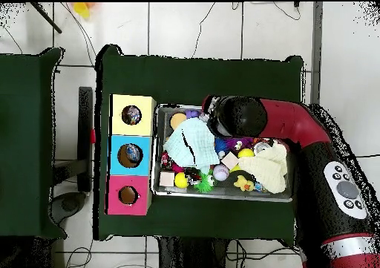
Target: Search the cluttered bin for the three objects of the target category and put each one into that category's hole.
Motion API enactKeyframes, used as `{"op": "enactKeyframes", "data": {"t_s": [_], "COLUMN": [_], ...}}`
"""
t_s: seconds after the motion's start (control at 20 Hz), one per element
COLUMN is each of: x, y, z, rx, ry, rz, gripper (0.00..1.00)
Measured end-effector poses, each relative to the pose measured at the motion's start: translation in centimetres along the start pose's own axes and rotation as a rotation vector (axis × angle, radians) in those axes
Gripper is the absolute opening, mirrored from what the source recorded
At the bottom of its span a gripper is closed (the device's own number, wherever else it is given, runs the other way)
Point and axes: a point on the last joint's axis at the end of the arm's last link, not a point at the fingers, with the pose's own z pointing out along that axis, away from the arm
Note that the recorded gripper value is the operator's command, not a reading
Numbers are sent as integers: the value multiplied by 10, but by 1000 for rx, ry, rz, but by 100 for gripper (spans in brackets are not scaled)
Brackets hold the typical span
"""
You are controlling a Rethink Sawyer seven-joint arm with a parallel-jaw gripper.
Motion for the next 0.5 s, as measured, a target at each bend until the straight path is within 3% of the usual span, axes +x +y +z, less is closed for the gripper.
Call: {"op": "enactKeyframes", "data": {"t_s": [0.5], "x": [-13], "y": [-3], "z": [-13], "rx": [6], "ry": [42], "rz": [-42], "gripper": [100]}}
